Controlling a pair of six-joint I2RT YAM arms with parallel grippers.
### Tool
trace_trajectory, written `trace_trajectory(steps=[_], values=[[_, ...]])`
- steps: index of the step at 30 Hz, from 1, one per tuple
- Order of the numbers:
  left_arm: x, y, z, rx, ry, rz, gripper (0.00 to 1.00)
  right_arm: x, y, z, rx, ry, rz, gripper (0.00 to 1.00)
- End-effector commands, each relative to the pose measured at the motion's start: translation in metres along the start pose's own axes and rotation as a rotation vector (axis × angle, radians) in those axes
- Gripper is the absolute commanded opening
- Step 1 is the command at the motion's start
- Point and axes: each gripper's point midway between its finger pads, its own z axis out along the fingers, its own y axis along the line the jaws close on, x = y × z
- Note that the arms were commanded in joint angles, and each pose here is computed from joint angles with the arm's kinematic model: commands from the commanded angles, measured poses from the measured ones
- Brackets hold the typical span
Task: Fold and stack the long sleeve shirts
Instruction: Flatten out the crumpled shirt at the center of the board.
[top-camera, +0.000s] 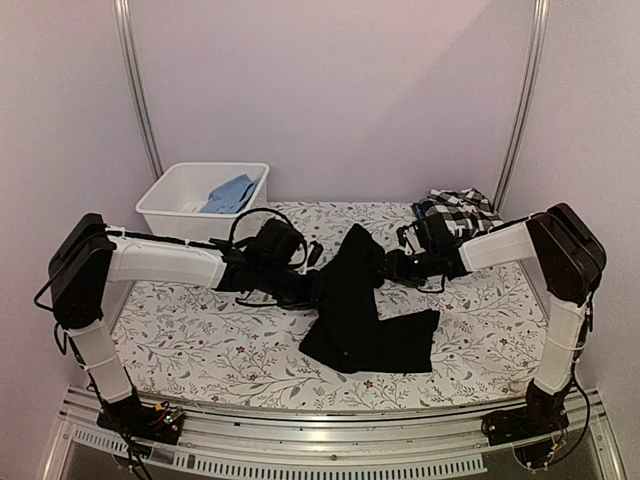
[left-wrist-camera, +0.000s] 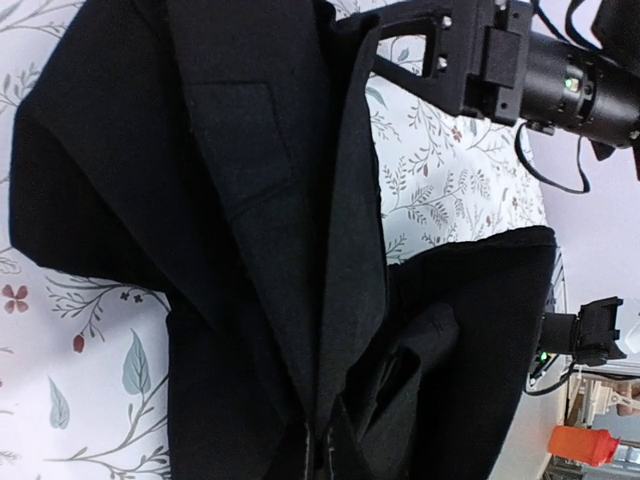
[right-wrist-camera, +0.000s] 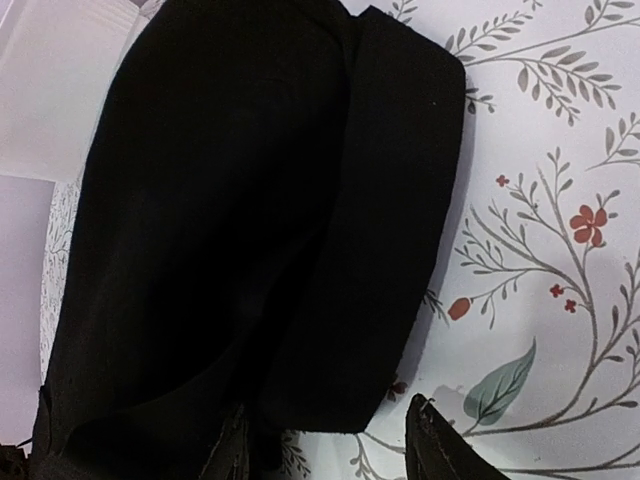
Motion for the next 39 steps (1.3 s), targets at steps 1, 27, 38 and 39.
trace_trajectory(steps=[1, 27, 38, 39], values=[[-0.006, -0.014, -0.007, 0.017, -0.018, 0.045, 0.0, 0.007, 0.004, 0.023, -0.015, 0.025, 0.034, 0.5], [0.013, -0.018, -0.121, -0.043, -0.124, 0.078, 0.0, -0.162, 0.056, -0.141, 0.367, -0.336, -0.345, 0.0], [0.0, -0.009, -0.141, -0.107, -0.173, 0.062, 0.0, -0.215, 0.112, -0.214, 0.377, -0.457, -0.522, 0.0], [-0.002, -0.004, -0.138, -0.129, -0.167, 0.055, 0.0, -0.22, 0.113, -0.214, 0.383, -0.462, -0.525, 0.0]])
